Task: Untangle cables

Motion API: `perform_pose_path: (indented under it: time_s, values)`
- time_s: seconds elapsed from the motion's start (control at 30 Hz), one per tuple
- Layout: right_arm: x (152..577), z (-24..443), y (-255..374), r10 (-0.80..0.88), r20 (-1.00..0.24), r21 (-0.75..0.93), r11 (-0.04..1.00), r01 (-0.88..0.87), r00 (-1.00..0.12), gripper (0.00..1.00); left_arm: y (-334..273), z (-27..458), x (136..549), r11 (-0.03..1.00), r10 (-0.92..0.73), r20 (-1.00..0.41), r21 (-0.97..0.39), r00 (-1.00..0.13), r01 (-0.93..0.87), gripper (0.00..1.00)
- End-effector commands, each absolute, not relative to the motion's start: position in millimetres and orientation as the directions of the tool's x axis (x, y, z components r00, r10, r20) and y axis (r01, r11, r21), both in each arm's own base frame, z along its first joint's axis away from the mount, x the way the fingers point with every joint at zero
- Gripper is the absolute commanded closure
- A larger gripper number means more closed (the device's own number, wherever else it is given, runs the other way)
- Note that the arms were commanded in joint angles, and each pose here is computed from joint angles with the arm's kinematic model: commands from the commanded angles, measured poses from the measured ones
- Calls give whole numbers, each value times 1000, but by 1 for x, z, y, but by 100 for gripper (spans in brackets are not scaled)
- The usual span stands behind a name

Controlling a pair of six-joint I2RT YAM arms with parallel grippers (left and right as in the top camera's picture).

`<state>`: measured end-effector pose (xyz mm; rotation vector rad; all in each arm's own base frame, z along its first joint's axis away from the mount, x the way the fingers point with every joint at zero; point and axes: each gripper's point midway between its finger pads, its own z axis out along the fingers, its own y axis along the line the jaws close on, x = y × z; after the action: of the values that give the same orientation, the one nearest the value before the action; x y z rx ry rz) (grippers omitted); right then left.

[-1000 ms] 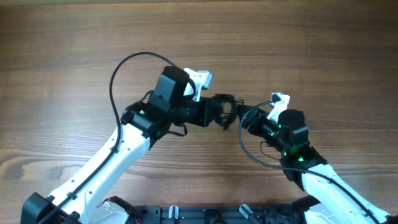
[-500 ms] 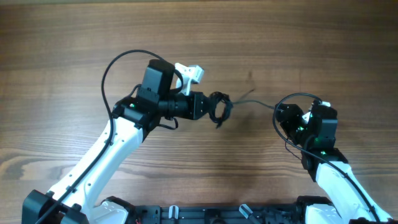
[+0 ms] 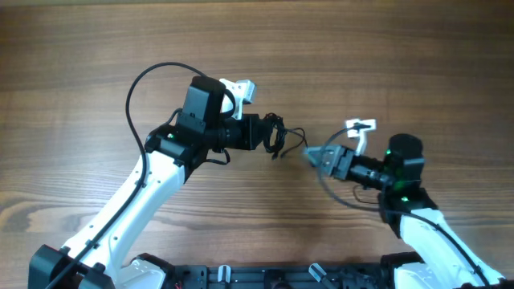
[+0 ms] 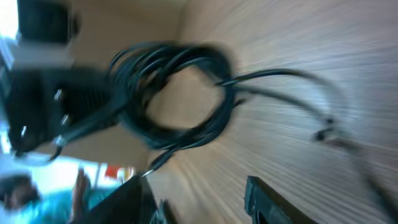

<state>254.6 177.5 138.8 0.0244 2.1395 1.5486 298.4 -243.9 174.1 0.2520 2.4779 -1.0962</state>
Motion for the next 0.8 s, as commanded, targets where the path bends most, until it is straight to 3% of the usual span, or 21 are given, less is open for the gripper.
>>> perform_pose_path:
  time_s: [0.0, 0.37, 0.6, 0.73, 0.77]
  values:
    - [239, 144, 203, 221, -390, 895, 318, -312, -894, 50, -255, 191, 297, 643, -11, -484, -673, -875, 364, 96]
    - [250, 134, 209, 326, -301, 915, 364, -175, -896, 63, -272, 194, 286, 618, -14, -447, -707, -895, 343, 96]
    - [252, 135, 208, 362, -236, 934, 341, -108, -902, 84, -276, 195, 282, 614, -4, -447, -707, -894, 351, 96]
    - [249, 136, 210, 360, -196, 945, 317, -78, -912, 85, -276, 194, 283, 615, -5, -448, -706, -894, 350, 96]
    - [248, 136, 211, 357, -185, 948, 310, -71, -916, 81, -275, 194, 284, 621, -9, -452, -702, -892, 349, 96]
